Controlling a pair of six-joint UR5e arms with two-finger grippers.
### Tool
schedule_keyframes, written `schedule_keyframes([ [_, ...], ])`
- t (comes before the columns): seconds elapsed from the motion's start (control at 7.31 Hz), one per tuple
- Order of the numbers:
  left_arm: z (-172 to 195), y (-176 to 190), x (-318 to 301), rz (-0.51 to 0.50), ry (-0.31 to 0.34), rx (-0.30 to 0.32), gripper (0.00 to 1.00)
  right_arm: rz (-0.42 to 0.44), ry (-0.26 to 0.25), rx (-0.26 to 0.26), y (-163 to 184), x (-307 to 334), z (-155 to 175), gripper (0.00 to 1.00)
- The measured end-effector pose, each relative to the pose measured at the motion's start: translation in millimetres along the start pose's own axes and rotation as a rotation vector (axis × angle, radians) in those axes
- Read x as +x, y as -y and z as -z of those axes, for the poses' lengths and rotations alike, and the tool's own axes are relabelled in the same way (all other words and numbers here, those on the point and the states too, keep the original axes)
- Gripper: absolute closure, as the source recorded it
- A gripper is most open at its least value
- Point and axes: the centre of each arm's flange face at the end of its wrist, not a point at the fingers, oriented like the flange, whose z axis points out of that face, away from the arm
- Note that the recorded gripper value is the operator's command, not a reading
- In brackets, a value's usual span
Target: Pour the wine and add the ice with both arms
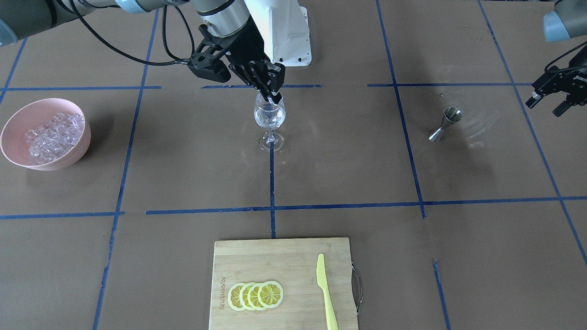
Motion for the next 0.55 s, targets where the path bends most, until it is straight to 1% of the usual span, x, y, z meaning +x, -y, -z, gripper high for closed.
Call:
schedule_keyframes([
  [0.41, 0.7, -1.7, -0.8, 0.000, 0.000, 0.000, 0.00, 0.004, -0.008, -0.010, -5.6, 8.6, -1.4, 0.99],
  [0.55, 0.8, -1.7, -0.6, 0.000, 0.000, 0.001, 0.00, 0.005, -0.013, -0.013, -8.2, 11.3, -3.6, 0.81],
])
